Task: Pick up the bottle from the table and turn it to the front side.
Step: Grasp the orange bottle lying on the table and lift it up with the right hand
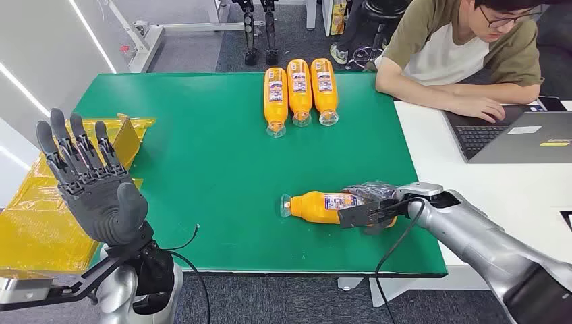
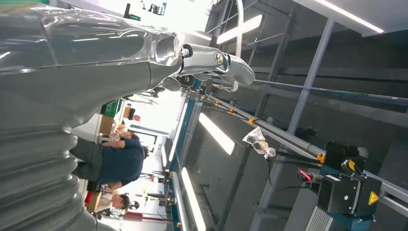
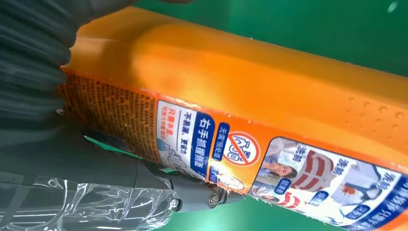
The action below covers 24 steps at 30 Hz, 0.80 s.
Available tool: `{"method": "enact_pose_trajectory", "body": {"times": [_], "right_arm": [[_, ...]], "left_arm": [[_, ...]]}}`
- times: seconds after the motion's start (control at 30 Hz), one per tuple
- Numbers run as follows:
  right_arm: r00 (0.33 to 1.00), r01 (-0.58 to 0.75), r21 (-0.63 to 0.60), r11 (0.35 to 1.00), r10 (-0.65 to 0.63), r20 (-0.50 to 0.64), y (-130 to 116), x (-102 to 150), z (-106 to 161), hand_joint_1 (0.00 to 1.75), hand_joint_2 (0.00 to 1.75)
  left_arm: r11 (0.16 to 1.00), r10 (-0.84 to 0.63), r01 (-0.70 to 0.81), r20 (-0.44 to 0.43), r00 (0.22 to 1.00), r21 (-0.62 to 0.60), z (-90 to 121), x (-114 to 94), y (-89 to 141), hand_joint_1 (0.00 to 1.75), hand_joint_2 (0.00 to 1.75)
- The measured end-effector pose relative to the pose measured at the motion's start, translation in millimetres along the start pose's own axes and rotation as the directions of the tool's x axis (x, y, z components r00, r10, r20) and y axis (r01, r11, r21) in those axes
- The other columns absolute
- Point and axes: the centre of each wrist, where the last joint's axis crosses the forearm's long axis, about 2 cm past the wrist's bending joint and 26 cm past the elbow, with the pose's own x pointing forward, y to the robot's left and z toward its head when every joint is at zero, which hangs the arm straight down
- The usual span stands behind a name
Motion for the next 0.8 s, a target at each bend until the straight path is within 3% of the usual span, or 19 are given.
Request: {"method": "enact_pose_trajectory", "body": {"times": [0.27,0.43,0.6,0.8], "right_arm": [[0.999,-0.026,-0.181,0.983,0.029,0.014,15.8,-0.6,-7.5,1.75,1.75],[0.999,0.000,-0.366,0.931,0.015,0.039,37.8,13.1,-21.4,1.75,1.75],[0.993,0.087,-0.573,0.815,-0.025,0.115,61.6,39.5,-37.8,1.75,1.75],[0.965,0.230,-0.789,0.570,-0.026,0.262,72.6,83.4,-49.9,1.75,1.75]], "left_arm": [[1.000,0.002,-0.002,0.000,1.000,0.002,-0.1,0.0,0.0,0.00,1.75],[1.000,-0.002,0.002,-0.001,1.000,0.002,0.2,-0.3,0.1,0.00,1.75],[1.000,-0.016,0.017,-0.022,1.000,0.016,3.5,-4.0,0.6,0.00,1.75],[1.000,-0.014,0.016,-0.077,0.997,0.025,11.9,-14.4,0.0,0.00,1.75]]}}
